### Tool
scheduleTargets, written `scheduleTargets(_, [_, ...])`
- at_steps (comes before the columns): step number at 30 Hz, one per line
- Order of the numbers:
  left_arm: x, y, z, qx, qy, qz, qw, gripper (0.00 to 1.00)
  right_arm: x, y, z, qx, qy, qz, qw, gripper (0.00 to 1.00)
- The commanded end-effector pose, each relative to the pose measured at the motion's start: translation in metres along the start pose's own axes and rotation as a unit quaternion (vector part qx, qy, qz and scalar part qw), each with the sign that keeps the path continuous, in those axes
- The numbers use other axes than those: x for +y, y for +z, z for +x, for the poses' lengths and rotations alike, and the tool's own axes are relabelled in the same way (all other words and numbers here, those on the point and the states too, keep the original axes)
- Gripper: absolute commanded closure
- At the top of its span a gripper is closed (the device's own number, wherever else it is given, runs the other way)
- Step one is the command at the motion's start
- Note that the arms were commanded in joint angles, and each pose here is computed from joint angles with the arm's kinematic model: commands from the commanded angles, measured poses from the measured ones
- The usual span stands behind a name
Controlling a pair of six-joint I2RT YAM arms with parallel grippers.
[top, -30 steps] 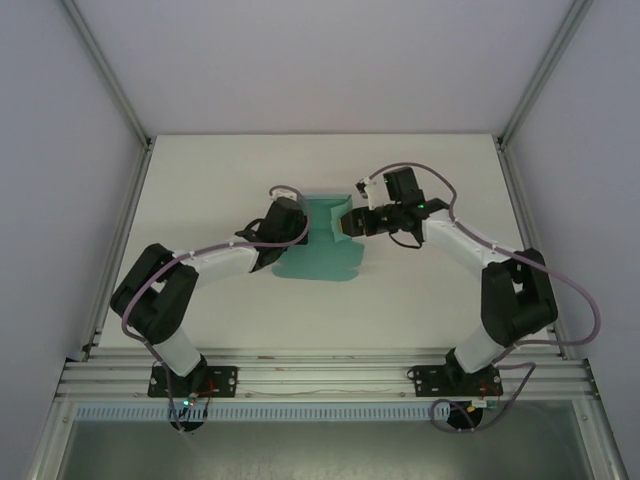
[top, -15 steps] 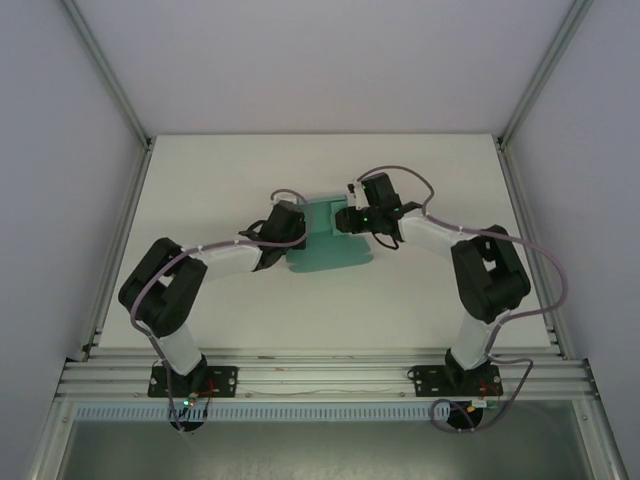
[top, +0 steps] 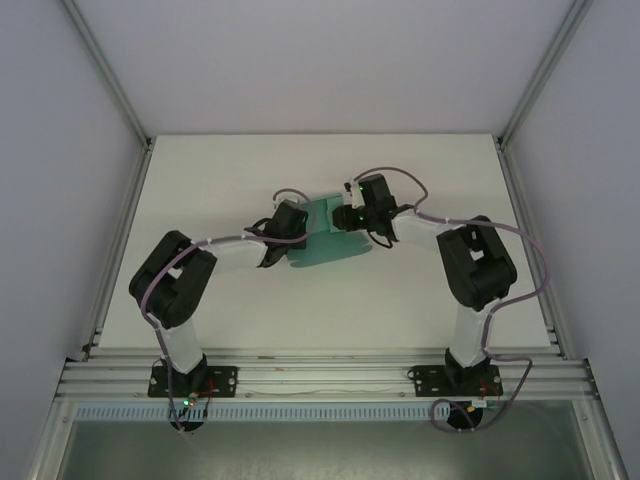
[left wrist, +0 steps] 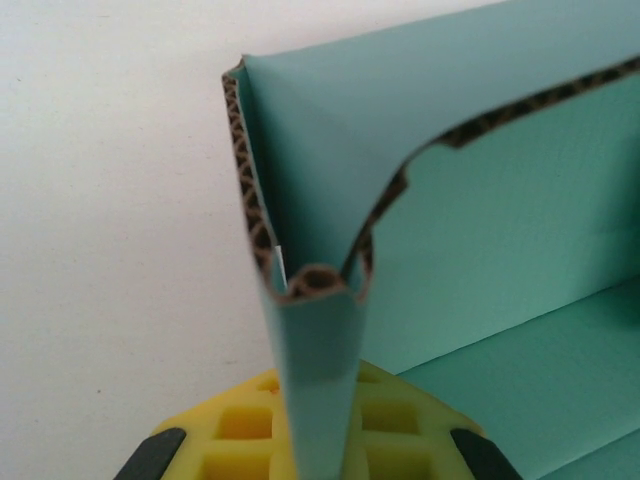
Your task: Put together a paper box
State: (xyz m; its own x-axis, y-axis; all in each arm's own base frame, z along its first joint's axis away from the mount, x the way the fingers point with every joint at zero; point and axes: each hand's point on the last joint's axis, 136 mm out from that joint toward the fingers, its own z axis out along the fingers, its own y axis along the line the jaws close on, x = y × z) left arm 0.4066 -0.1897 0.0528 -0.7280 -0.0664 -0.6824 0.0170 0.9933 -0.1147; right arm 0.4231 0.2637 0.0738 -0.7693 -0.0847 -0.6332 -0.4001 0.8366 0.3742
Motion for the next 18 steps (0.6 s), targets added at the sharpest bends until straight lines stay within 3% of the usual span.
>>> scheduleTargets(1, [-0.041,-0.008,-0.002,0.005,0.035,0.07,0.997,1.0,-0.032,0.023,0.028,0.035,0.014,0.062,0.997,0.75])
scheduleTargets(6, [-0.036,-0.011,-0.004,-0.002,0.037,0.057,0.998,1.0,-0.064,0.012,0.036,0.042,0.026,0.161,0.986,0.82])
scheduleTargets(10, [-0.034,-0.011,-0.005,-0.002,0.037,0.049,0.998,1.0,-0.087,-0.005,0.042,0.044,0.027,0.247,0.968,0.95])
scheduleTargets(15, [-0.031,-0.012,-0.005,-0.004,0.038,0.039,0.999,1.0,-0.112,-0.034,0.045,0.055,0.014,0.387,0.92,0.98])
scheduleTargets(18, [-0.031,-0.013,-0.005,-0.005,0.039,0.038,0.998,1.0,-0.119,-0.039,0.045,0.046,0.02,0.427,0.903,1.0])
